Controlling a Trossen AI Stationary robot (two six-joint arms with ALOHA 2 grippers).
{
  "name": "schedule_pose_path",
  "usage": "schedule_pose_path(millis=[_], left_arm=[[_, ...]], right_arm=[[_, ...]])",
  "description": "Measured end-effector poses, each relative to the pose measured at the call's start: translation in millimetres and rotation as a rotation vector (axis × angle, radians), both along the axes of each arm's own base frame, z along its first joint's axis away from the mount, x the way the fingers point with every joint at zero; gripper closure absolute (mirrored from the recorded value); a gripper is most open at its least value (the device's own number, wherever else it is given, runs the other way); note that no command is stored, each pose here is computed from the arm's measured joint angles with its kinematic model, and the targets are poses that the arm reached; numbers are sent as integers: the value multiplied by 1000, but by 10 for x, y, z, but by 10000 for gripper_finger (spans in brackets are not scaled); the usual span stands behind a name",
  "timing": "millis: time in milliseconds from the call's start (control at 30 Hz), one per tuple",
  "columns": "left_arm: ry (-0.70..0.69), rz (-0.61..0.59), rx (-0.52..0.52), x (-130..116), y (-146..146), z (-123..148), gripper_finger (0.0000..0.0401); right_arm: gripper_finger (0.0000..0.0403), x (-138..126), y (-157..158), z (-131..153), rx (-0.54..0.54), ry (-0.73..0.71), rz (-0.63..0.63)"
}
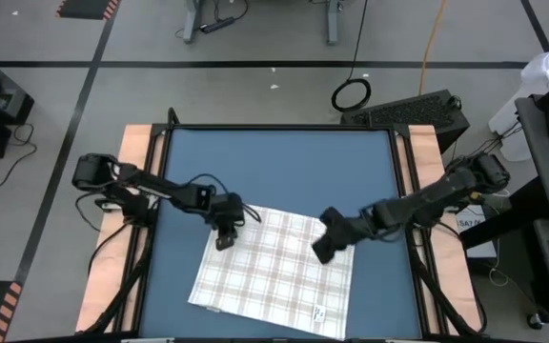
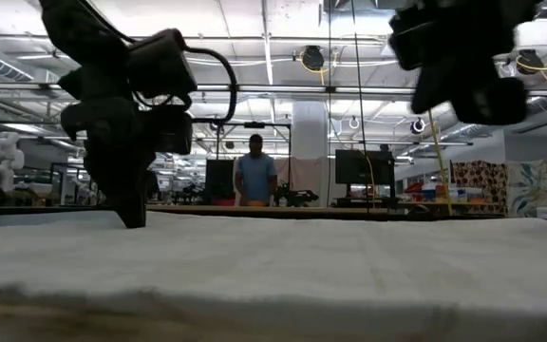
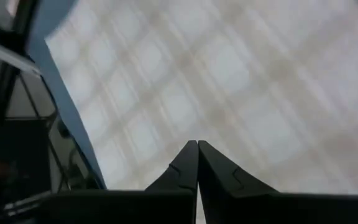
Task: Roll towel
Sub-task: Fold the white towel
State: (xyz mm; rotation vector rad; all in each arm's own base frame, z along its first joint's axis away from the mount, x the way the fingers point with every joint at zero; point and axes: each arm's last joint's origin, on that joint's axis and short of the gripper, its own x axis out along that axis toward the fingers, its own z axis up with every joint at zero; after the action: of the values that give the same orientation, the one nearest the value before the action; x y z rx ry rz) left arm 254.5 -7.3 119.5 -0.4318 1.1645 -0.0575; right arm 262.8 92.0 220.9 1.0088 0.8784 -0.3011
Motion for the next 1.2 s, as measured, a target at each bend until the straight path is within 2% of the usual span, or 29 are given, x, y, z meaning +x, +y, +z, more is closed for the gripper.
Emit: schedule_pose_path(millis=[133,367,533,733,833,967,1033,1133,1200], left_arm=[[7,25,-28,27,167,-79,357],[-39,235,124,118,613,40,358],[-71,339,182,203,922,277,358],[-54,329,217,204,1116,699,358],[-84,302,148,189,1101,915,358],[-70,267,-149,121,928,941,358],[-41,222,-237,104,787,892,358],[7,144,-241,89,548,744,358],[-14,81,-223,95,392,624,358]], right_arm=[[403,94,-240,-30,-25,1,-12],[403,181,-487,-135,-61,42,-32],[403,236,-552,-265,-72,92,-53],[403,286,-642,-415,-33,161,-144],[403,269,-679,-436,-24,193,-139],[403,165,-703,-487,1,318,-99],[403,93,-708,-514,-12,396,-88],[403,22,-706,-534,-30,469,-70],[403,20,-685,-534,-45,466,-54]])
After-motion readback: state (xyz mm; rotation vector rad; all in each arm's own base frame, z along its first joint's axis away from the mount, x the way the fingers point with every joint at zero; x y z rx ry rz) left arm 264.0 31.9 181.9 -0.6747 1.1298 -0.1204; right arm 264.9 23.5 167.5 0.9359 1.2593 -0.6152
